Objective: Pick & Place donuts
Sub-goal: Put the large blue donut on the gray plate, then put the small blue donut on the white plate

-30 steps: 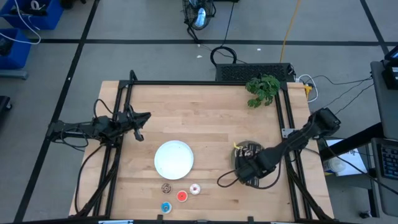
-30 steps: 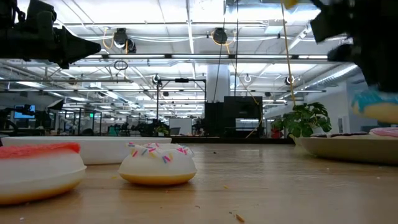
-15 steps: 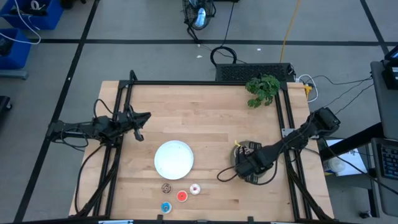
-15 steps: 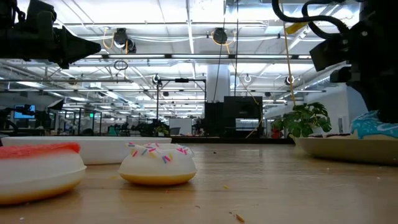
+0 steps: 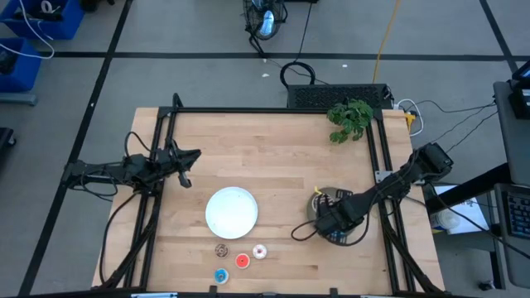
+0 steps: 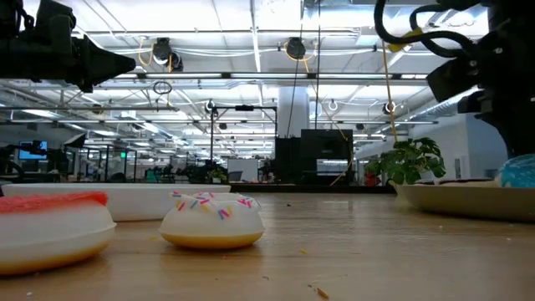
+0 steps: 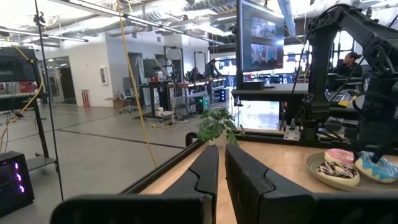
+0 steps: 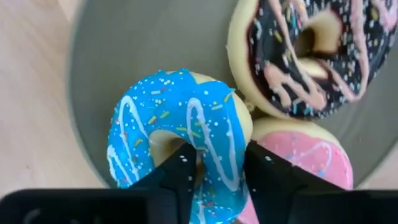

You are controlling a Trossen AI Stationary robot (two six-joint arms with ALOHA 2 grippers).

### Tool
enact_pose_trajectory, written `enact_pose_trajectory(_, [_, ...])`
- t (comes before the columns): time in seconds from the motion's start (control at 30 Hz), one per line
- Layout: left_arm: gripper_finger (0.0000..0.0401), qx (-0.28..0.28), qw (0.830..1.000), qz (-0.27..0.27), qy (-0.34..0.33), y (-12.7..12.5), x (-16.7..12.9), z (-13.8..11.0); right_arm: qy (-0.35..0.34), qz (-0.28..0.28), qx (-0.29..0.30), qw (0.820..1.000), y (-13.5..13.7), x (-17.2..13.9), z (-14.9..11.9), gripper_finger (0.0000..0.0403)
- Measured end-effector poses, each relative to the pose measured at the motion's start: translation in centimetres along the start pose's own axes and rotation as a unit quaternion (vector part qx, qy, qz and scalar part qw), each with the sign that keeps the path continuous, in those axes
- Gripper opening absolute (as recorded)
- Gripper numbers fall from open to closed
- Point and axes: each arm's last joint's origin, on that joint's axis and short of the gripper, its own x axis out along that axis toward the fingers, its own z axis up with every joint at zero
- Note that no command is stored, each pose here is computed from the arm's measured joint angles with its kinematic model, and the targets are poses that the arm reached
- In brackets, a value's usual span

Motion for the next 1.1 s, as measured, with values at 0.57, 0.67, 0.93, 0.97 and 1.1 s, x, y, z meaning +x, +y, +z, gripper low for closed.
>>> enact_pose_trajectory(0.57, [0.0037, 0.000, 1.000, 0.001, 0.000, 0.0, 0.0, 0.0, 0.016, -0.015, -0.009, 1.000, -0.1, -1.5, 0.0, 0.0229])
enact_pose_trajectory(0.67, [0.0037, 0.000, 1.000, 0.001, 0.000, 0.0, 0.0, 0.0, 0.013, -0.014, -0.012, 1.000, 0.0, -2.4, 0.2, 0.0236])
enact_pose_trajectory(0.93, [0.0037, 0.000, 1.000, 0.000, 0.000, 0.0, 0.0, 0.0, -0.127, -0.059, -0.054, 0.989, -0.1, -6.7, -0.4, 0.0215])
enact_pose_trajectory(0.97, [0.0037, 0.000, 1.000, 0.000, 0.000, 0.0, 0.0, 0.0, -0.162, -0.057, -0.059, 0.983, -0.2, -7.5, -0.8, 0.0209])
enact_pose_trajectory(1.1, [0.0037, 0.002, 1.000, 0.002, 0.001, 0.0, 0.0, 0.0, -0.279, 0.002, -0.068, 0.958, -1.0, -10.2, -2.7, 0.0169])
